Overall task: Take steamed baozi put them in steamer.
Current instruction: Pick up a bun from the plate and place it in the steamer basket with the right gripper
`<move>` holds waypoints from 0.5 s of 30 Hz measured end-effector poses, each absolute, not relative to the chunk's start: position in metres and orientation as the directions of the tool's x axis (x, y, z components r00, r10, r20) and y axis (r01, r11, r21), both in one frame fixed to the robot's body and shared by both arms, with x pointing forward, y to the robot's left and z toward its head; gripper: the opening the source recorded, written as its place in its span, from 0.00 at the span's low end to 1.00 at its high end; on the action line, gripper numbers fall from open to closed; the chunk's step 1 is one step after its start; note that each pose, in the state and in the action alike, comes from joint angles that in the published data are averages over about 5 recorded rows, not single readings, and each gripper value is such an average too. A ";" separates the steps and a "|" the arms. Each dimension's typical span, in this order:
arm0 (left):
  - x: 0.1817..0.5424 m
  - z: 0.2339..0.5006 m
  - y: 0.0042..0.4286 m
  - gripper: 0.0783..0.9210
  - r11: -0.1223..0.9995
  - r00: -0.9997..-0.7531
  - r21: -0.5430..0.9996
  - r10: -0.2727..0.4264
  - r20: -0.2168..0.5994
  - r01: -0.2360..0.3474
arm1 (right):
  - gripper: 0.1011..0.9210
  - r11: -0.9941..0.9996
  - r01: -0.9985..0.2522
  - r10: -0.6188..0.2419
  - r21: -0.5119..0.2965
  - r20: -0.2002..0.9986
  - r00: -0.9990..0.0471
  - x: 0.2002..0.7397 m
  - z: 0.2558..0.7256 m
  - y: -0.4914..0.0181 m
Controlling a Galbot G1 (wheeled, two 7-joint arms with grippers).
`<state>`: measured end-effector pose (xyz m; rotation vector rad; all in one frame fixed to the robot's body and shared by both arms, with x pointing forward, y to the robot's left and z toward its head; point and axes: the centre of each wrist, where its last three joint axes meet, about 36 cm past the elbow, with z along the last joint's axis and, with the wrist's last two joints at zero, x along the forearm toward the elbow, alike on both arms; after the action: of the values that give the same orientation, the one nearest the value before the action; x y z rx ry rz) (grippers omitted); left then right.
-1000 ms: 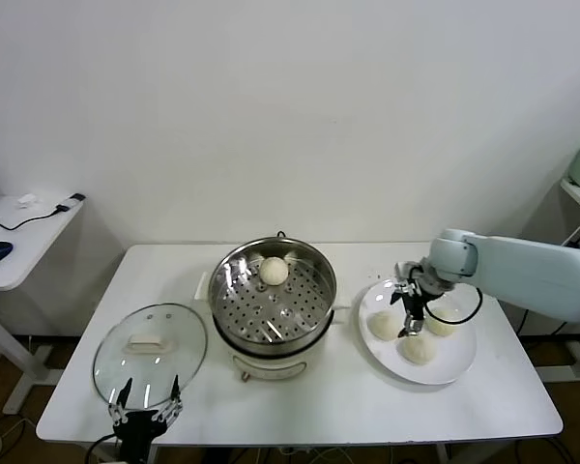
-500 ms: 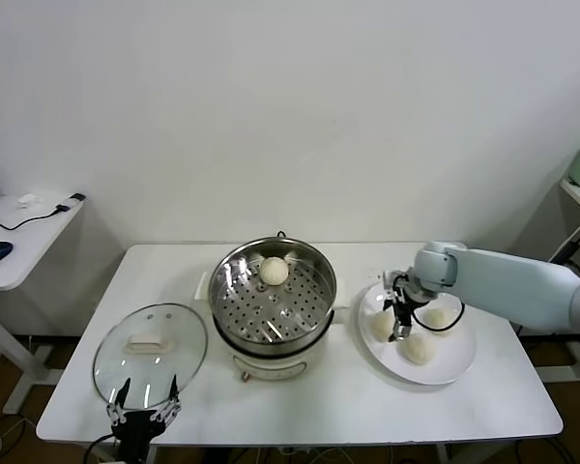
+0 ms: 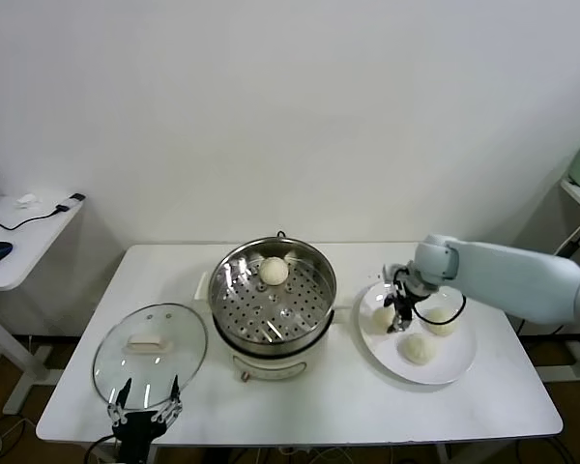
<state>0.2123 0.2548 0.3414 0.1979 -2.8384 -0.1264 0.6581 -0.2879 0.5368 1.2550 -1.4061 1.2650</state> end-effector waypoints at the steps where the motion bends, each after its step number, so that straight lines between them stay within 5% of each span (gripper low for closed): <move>1: 0.213 0.342 0.255 0.88 0.987 -0.948 0.107 -0.148 0.281 -0.122 | 0.66 -0.018 -0.988 -0.136 -0.151 0.980 -0.147 0.662 0.551 -0.287; 9: 0.216 0.346 0.254 0.88 0.988 -0.953 0.103 -0.139 0.270 -0.115 | 0.66 -0.042 -0.969 -0.217 -0.242 0.949 -0.227 0.672 0.676 -0.243; 15: 0.220 0.349 0.249 0.88 0.990 -0.957 0.093 -0.124 0.262 -0.103 | 0.66 -0.078 -0.961 -0.300 -0.265 0.925 -0.231 0.648 0.723 -0.167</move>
<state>0.2198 0.2490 0.3494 0.1660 -2.8637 -0.1141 0.6480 -0.1672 0.7234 1.3865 -1.5648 1.3361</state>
